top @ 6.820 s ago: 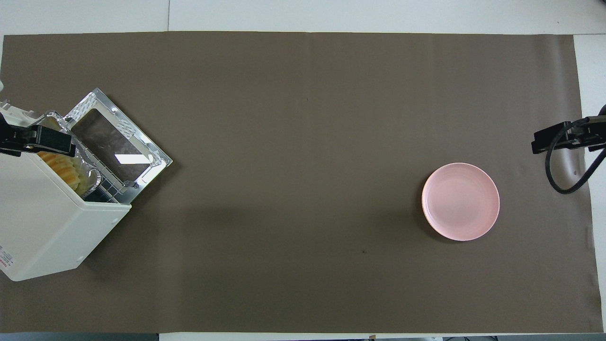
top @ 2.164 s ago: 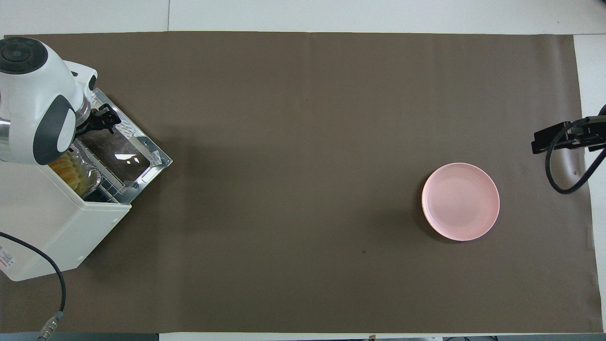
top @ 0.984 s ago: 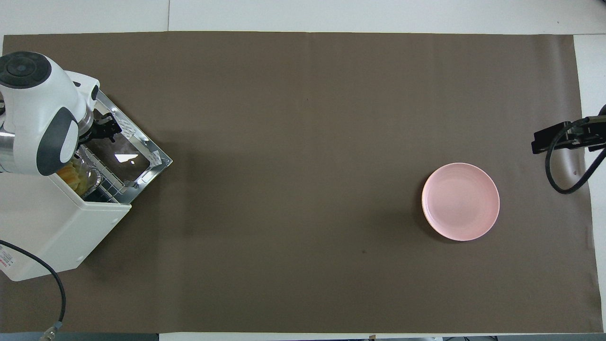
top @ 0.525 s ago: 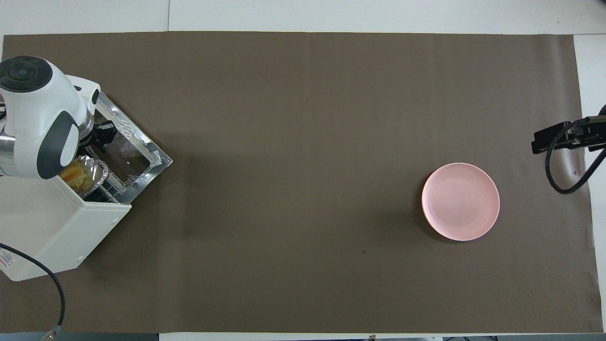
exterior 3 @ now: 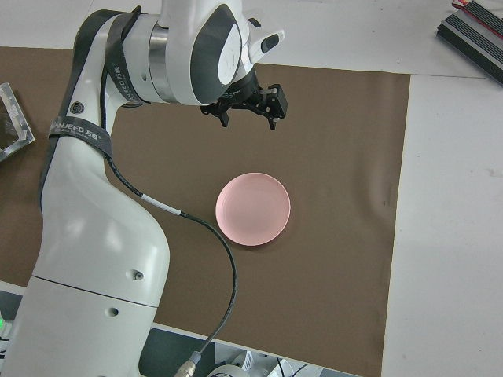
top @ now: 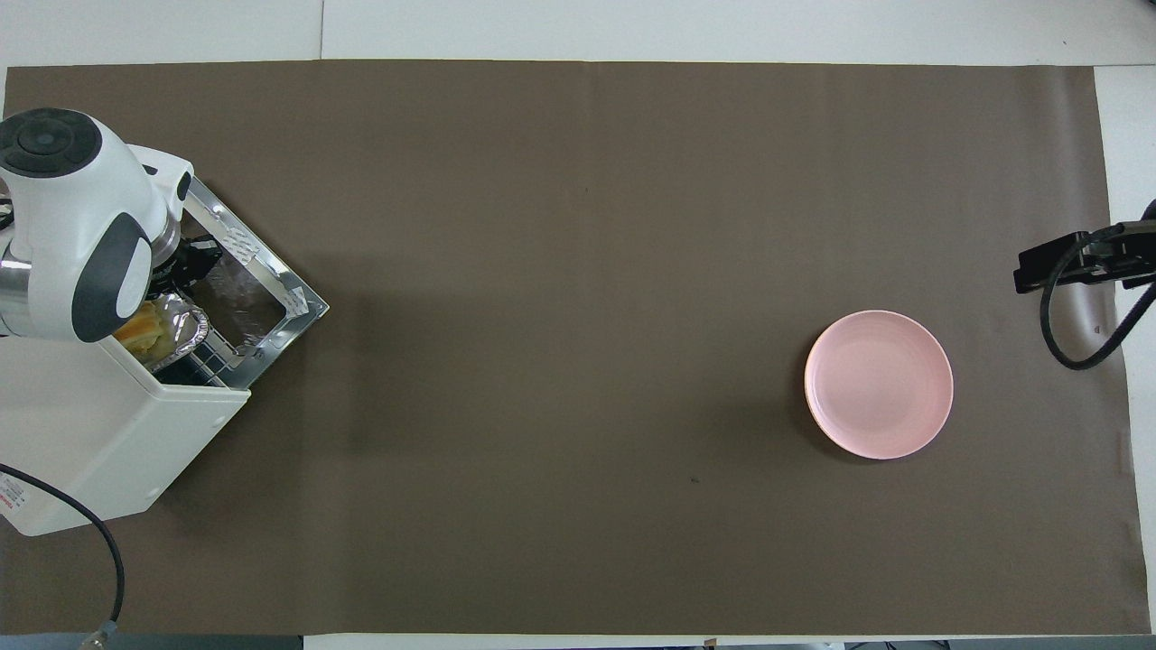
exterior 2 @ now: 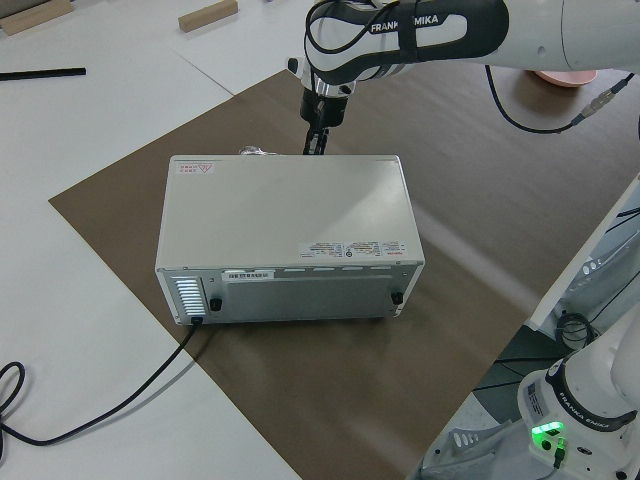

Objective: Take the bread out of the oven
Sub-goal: 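Reach the left gripper into the oven and grasp the foil tray, then pull the foil tray out of the oven with the left gripper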

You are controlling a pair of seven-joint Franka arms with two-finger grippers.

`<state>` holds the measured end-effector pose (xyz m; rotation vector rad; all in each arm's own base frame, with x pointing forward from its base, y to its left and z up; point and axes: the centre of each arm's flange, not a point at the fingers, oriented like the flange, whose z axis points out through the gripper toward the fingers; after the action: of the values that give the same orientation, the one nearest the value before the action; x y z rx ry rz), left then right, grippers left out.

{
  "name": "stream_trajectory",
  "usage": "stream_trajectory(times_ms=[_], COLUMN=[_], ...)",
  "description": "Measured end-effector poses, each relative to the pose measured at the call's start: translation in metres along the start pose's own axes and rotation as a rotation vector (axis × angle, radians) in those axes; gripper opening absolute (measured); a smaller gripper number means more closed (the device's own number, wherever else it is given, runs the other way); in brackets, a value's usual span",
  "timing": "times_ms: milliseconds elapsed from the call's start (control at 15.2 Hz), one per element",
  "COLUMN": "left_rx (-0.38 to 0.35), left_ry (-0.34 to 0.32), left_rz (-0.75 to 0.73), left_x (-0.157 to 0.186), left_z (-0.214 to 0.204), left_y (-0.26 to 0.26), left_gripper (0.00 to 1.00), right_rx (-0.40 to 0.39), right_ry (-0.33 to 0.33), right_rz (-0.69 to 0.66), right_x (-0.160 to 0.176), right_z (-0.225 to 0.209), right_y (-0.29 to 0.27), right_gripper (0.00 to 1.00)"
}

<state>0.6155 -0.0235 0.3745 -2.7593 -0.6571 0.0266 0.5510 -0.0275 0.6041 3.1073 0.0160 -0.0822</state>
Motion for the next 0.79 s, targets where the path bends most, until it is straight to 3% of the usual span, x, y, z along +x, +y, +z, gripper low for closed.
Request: stream_trajectory(times_ms=[459,787], left_rx=[-0.125,-0.175], left_ry=[0.069,0.070], left_rz=[0.064,0.196], left_x=[-0.021,-0.086], left_z=[-0.063,-0.086], left_y=[0.064,0.142], left_gripper=[0.02,0.02], right_rx=[0.000,0.000], right_ry=[0.000,0.000], right_rz=[0.000,0.000], right_x=[0.000,0.000], right_z=[0.000,0.000], right_y=[0.000,0.000], right_gripper=[1.00,1.00])
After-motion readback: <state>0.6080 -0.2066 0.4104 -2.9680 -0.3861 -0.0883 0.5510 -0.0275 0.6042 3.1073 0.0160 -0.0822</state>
